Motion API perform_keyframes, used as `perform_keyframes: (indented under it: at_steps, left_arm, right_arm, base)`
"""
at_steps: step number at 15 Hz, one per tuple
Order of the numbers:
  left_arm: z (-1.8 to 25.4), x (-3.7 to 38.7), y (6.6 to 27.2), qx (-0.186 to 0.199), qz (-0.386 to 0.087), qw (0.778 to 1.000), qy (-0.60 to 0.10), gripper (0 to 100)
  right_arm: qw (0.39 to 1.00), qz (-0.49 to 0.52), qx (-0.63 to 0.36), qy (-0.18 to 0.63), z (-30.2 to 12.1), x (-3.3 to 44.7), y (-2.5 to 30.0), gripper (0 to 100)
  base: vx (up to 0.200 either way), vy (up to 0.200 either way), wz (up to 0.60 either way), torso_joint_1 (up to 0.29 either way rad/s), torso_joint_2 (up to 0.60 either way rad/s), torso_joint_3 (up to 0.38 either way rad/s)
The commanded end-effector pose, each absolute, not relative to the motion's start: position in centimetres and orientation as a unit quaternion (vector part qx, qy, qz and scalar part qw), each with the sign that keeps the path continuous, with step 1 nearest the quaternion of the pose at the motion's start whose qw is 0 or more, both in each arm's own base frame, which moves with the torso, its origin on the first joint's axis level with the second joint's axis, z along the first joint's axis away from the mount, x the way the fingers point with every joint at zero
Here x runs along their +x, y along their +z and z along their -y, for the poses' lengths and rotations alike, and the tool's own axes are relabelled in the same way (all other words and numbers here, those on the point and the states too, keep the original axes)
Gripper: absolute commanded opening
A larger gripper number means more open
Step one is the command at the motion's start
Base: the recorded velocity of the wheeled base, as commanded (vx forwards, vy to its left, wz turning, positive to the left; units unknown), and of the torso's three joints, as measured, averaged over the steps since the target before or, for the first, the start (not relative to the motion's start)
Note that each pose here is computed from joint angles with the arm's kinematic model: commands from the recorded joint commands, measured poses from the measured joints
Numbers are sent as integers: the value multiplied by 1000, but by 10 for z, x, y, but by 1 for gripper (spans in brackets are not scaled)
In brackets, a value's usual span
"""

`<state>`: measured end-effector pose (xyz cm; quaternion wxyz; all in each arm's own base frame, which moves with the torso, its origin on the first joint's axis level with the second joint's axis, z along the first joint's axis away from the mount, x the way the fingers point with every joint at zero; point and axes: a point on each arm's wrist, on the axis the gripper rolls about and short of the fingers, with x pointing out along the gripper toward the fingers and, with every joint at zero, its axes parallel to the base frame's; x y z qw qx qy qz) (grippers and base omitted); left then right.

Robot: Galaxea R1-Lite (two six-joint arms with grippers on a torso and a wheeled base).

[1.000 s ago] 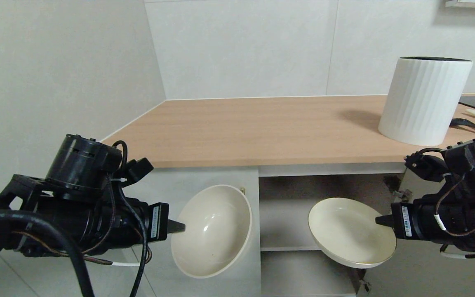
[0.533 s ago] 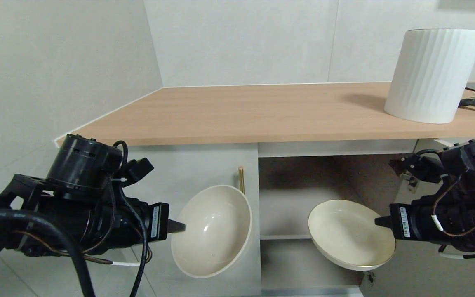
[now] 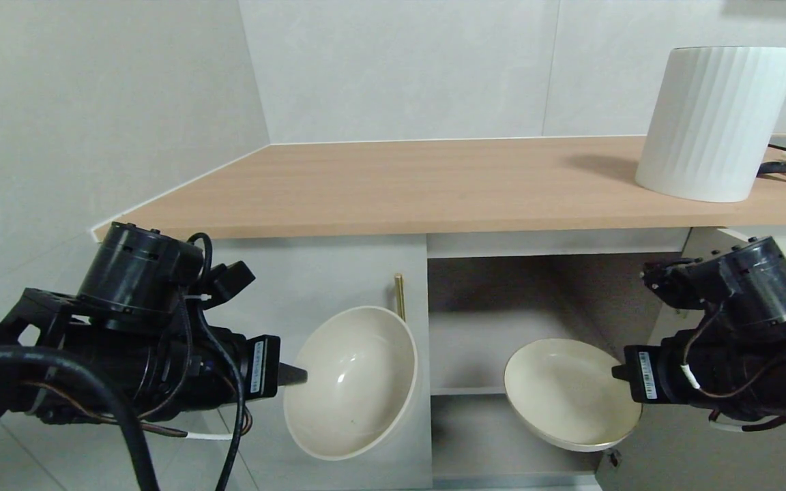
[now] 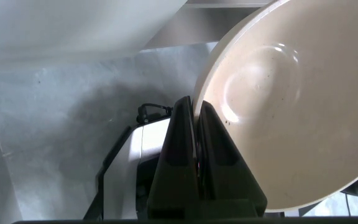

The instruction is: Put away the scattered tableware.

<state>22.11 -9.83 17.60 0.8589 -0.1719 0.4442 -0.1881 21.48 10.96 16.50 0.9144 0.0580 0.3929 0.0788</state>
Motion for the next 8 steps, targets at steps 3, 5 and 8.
perform_keyframes:
  at_steps: [3,5,8]
  left_arm:
    - [99,222,175,-172,-445,859,-187,0]
    - [99,221,175,-171,-446,858,-187,0]
    - [99,222,174,-169,-447,858,-187,0]
  right_arm:
    - [911,-394,69,98,-123,234,142,0]
    - [903,-413,74,89,-124,252,120,0]
    - [897,-429,89,61,-133,284,69,0]
  base:
    - [0,0,0,0,0,0]
    - [0,0,0,0,0,0]
    - [0,0,0,0,0,0]
